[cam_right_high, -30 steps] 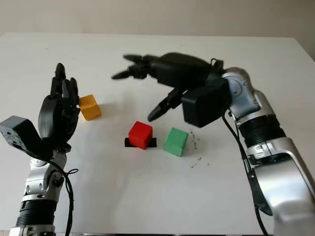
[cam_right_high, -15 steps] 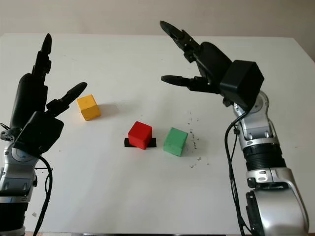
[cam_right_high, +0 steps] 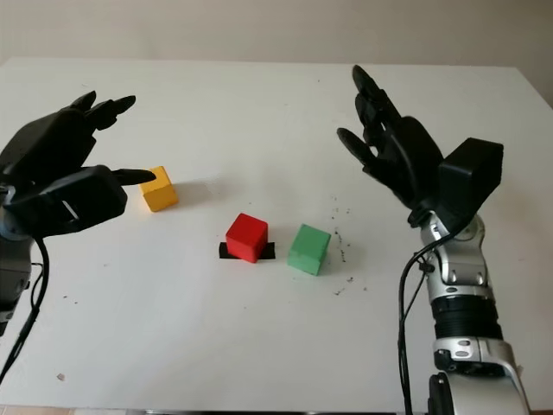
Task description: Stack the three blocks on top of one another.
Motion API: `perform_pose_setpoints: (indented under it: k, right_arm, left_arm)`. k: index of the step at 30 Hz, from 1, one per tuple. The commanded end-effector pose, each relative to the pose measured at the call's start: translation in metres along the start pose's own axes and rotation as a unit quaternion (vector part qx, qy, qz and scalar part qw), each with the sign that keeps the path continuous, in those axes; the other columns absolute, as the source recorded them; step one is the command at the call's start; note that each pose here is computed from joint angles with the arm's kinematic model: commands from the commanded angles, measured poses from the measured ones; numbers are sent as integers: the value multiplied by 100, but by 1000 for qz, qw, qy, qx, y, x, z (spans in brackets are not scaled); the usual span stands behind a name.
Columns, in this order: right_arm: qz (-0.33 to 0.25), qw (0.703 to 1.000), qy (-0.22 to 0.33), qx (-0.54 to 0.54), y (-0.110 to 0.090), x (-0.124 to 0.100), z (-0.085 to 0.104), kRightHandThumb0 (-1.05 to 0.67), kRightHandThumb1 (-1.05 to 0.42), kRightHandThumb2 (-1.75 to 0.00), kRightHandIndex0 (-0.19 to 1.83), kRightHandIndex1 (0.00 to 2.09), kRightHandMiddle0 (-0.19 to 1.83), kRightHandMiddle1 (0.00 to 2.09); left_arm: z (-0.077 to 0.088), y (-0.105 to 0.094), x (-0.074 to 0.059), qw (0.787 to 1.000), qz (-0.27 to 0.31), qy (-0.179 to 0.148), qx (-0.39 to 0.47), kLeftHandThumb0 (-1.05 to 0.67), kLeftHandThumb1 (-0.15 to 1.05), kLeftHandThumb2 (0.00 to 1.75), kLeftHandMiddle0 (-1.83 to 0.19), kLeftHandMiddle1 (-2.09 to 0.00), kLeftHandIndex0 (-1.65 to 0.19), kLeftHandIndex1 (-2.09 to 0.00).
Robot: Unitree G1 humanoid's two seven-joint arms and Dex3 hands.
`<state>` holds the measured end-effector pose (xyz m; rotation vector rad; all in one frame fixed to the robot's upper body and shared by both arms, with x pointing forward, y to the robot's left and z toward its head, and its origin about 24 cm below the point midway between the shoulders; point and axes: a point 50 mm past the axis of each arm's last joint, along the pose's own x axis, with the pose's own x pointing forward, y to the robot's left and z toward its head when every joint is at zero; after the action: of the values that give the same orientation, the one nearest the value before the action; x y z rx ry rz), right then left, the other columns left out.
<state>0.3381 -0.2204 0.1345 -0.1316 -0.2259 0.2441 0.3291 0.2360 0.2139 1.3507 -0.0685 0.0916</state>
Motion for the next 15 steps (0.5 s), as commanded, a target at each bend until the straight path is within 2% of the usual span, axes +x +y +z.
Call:
perform_pose_setpoints:
  k: [1,7,9,15]
  right_arm:
    - [-11,1000,-7,12,3,-6,-1,-74,-105,-39,-14,5,-10,5]
    - [-40,998,-29,44,19,-17,-7,-75,-105,-47,-19,1,-16,3]
    - [-40,997,-33,51,23,-18,-8,-75,-105,-53,-19,0,-18,1]
    - [-48,997,-34,54,28,-19,-8,-75,-105,-57,-19,0,-19,0]
  left_arm:
    - [0,2,6,1000,-9,2,18,-90,99,6,-16,-8,-36,-14]
    - [-2,-12,19,998,-49,14,41,-93,103,6,-15,-6,-34,-10]
    - [0,-16,21,997,-60,17,48,-92,104,7,-10,-4,-30,-7]
    - [3,-26,26,993,-89,25,70,-88,103,8,-1,-2,-21,-3]
